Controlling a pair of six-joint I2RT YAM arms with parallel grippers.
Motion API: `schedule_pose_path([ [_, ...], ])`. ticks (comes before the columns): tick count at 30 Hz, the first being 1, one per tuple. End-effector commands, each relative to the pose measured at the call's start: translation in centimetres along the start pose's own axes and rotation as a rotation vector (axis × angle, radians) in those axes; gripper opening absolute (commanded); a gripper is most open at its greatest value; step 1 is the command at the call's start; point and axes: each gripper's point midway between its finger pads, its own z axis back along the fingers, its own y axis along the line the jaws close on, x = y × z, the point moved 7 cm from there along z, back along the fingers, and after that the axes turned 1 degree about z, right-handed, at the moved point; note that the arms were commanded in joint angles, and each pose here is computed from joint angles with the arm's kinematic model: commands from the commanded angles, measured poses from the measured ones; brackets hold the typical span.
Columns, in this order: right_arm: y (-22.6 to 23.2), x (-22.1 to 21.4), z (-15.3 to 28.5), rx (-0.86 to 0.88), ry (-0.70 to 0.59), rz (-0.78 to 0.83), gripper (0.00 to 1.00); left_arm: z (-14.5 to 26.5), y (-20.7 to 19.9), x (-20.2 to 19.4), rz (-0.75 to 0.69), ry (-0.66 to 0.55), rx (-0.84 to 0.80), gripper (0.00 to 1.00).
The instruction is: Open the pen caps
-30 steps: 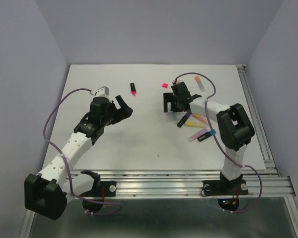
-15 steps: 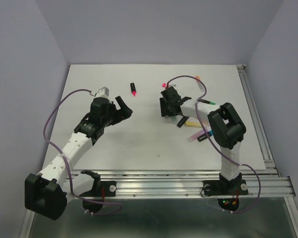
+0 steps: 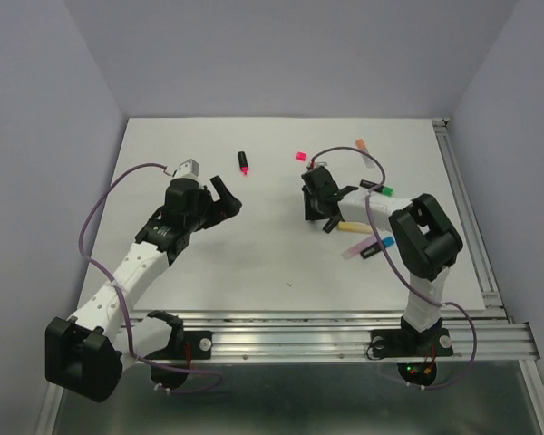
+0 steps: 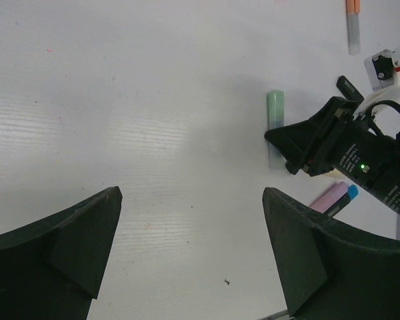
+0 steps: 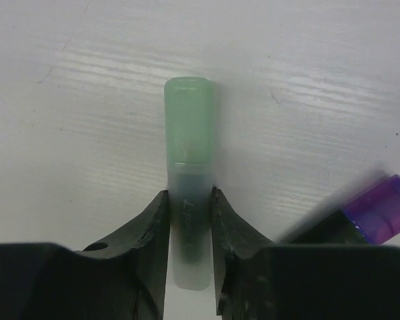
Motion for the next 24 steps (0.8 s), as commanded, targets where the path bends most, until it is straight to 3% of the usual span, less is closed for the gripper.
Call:
schedule_pose_path([
  [1, 1.1, -2.4, 1.2, 0.142, 0.054, 0.040, 0.03, 0.3, -1.0, 0.3, -0.005, -0.013, -0.048, 0.99],
  [6, 4.1, -1.8, 4.9, 0.414, -0.060, 0.089, 0.01, 0.4, -2.9, -0.6, -0.012, 0.000, -0.128, 0.99],
  [10, 7.3, -1.8, 10.5, 0.687, -0.189, 0.091, 0.01, 0.0, -4.7, -1.4, -0.008, 0.010, -0.179, 0.99],
  [19, 8.7, -1.5, 15.9, 0.880, -0.300, 0.067, 0.01, -1.0, -7.4, -2.7, -0.019, 0.039, -0.211, 0.98],
  [23, 8.9, -1.3, 16.6, 0.902, -0.305, 0.072, 0.01, -1.1, -8.5, -2.8, 0.019, 0.021, -0.258, 0.89],
  [24, 8.9, -1.4, 16.7, 0.905, -0.300, 0.075, 0.01, -1.2, -8.4, -3.1, 0.022, 0.025, -0.262, 0.83],
])
